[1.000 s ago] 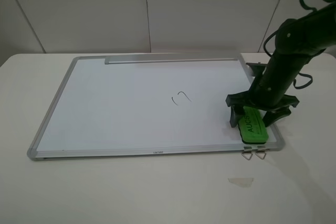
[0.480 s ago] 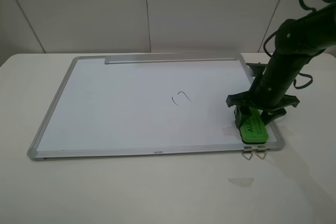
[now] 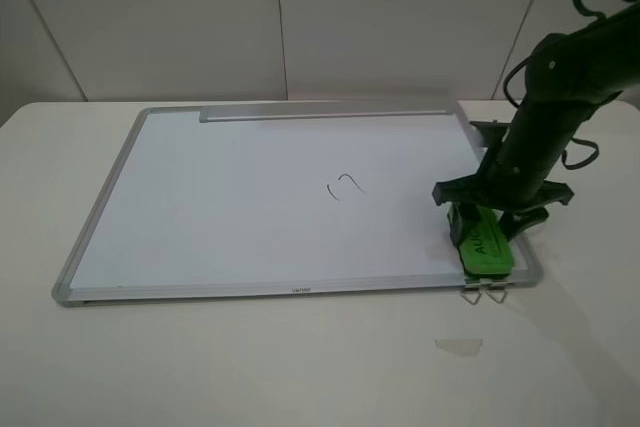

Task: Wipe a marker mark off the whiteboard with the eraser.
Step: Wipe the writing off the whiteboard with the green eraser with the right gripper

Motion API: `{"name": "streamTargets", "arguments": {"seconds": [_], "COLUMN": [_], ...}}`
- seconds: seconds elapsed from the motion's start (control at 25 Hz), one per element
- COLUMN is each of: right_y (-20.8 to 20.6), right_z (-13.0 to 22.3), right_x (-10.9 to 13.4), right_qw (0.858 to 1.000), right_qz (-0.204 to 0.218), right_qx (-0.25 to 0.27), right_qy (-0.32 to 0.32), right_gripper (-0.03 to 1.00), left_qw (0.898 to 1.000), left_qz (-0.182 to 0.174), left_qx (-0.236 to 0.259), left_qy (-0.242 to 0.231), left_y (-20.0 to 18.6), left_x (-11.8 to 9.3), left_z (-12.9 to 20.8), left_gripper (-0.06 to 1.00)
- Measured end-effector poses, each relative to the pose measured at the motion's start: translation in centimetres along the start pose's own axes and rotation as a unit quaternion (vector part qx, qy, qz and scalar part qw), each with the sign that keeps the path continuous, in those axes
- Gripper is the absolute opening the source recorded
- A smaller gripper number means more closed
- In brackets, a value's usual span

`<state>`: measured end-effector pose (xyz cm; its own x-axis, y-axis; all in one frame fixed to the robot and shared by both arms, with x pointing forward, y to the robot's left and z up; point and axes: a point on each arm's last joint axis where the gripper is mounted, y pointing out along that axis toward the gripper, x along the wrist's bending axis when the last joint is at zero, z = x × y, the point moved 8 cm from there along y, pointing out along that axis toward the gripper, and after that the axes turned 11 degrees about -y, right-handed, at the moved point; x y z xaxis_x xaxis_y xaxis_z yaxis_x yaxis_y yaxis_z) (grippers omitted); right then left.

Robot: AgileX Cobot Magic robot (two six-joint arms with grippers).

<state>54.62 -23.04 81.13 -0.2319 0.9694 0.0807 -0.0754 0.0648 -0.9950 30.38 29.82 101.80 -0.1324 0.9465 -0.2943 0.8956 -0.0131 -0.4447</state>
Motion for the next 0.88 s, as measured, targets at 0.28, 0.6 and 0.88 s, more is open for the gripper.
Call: {"name": "streamTargets", "arguments": {"seconds": [0.28, 0.6, 0.88], "right_y": [-6.3, -10.1, -7.0], "right_z": [-1.8, -6.9, -10.4], "right_x": [1.1, 7.0, 12.4], "right_qw": [0.999, 0.987, 0.971], "right_qz": [0.000, 0.018, 0.057], "right_qx": [-0.033, -0.103, -0.093], "right_qy": [-0.021, -0.118, -0.211], "right_gripper": [0.60, 0.60, 0.60], "left_qw": [1.000, 1.000, 1.000], "left_qz": [0.000, 0.010, 0.011], "left_qx": [0.000, 0.003, 0.004], "left_qy": [0.000, -0.006, -0.007], "left_y": [0.0, 0.0, 0.0], "left_x": [0.0, -0.4, -0.4], "left_z": [0.0, 0.1, 0.1], "left_gripper": [0.78, 0.78, 0.78]}}
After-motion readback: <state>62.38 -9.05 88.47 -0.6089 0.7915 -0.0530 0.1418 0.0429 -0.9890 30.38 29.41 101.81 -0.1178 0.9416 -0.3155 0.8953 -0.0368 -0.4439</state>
